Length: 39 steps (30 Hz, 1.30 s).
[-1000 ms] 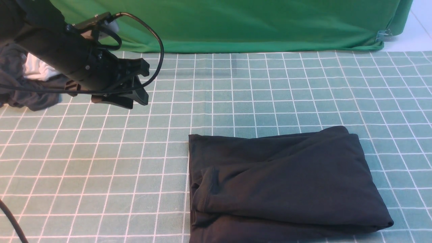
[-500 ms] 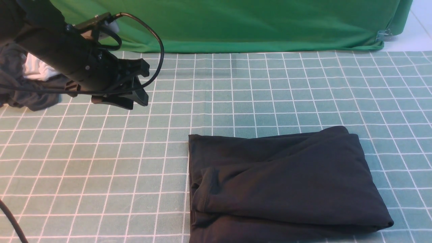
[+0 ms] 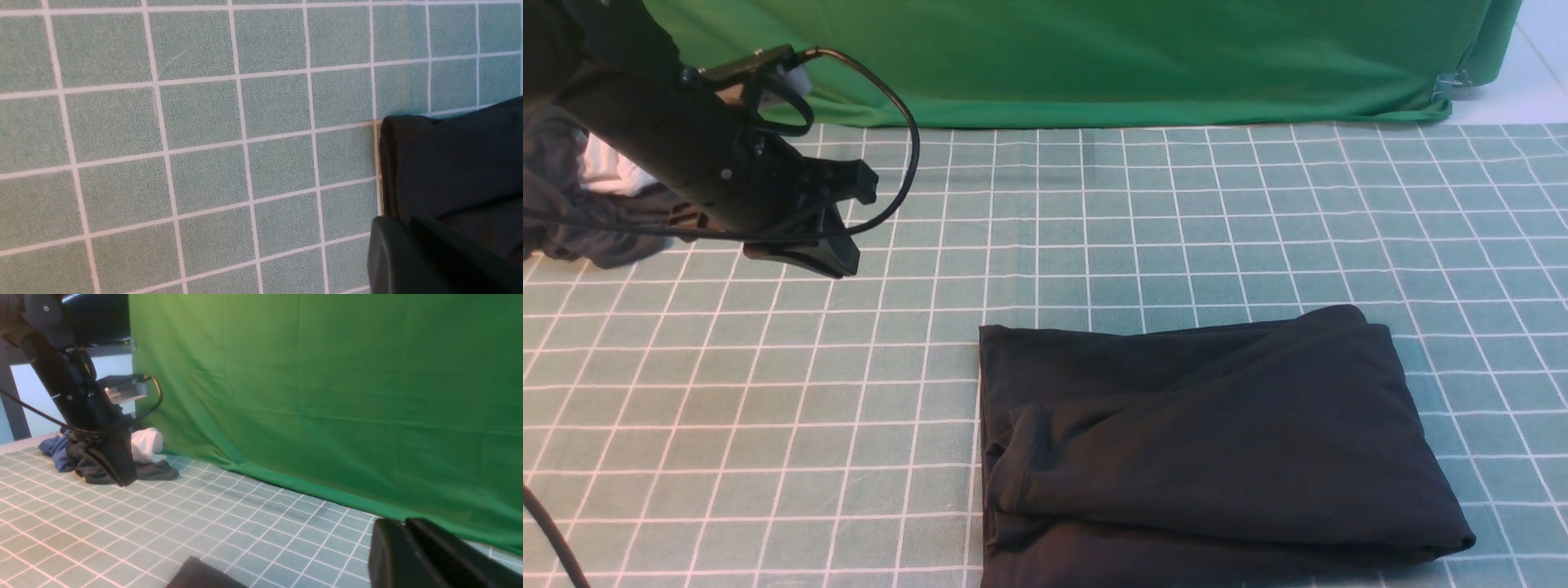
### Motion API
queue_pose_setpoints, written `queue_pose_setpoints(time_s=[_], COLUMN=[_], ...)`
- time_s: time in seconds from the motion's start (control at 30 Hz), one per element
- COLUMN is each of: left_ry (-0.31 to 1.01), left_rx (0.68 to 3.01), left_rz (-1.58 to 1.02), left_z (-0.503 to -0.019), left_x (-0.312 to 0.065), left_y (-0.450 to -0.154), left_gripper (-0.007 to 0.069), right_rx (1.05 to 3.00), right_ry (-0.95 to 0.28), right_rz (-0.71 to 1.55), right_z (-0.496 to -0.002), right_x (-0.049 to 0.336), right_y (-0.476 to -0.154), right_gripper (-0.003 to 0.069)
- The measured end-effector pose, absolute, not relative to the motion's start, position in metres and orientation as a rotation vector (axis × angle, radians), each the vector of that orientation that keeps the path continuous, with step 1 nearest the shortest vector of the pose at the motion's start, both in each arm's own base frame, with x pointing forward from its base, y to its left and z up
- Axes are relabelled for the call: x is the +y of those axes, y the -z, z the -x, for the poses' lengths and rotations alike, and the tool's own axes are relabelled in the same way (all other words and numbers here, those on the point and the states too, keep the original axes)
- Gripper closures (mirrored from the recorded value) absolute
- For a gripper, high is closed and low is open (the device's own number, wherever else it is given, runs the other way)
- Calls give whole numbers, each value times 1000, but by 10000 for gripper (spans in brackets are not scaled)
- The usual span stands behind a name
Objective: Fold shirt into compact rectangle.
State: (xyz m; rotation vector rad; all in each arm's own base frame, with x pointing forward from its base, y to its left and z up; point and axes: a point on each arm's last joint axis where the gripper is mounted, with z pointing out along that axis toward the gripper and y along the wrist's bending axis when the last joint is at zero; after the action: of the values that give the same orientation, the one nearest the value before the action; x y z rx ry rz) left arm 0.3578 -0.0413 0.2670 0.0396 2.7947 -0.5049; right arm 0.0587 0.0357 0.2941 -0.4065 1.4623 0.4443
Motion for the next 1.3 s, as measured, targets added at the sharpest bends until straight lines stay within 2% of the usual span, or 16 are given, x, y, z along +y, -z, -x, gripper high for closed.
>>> queue_pose_setpoints(time_s=[0.4,0.57,0.67,0.97,1.13,1.3], left_ry=[505,515,518,523,600,598], left_rx=[2798,2798,2797,2791,2773,2726], left_rz=[-50,-47,-45,-41,-29,-62], left_z=[-357,-357,-357,-358,-354,-346], left_x=[-41,-42,-42,-42,-47,-47], left_y=[-267,-267,-267,-268,-275,-292], left_gripper=[613,613,613,613,613,613], right_rx=[1474,1535,1583,1721,1751,1729], right_ry=[-443,-392,-268,-20,58,82], right_rz=[409,392,341,193,114,88], right_z=[-59,-56,-58,-60,-56,-56], right_x=[36,30,23,7,0,-1], right_y=[-293,-284,-261,-201,-188,-190], right_gripper=[586,573,568,557,540,524])
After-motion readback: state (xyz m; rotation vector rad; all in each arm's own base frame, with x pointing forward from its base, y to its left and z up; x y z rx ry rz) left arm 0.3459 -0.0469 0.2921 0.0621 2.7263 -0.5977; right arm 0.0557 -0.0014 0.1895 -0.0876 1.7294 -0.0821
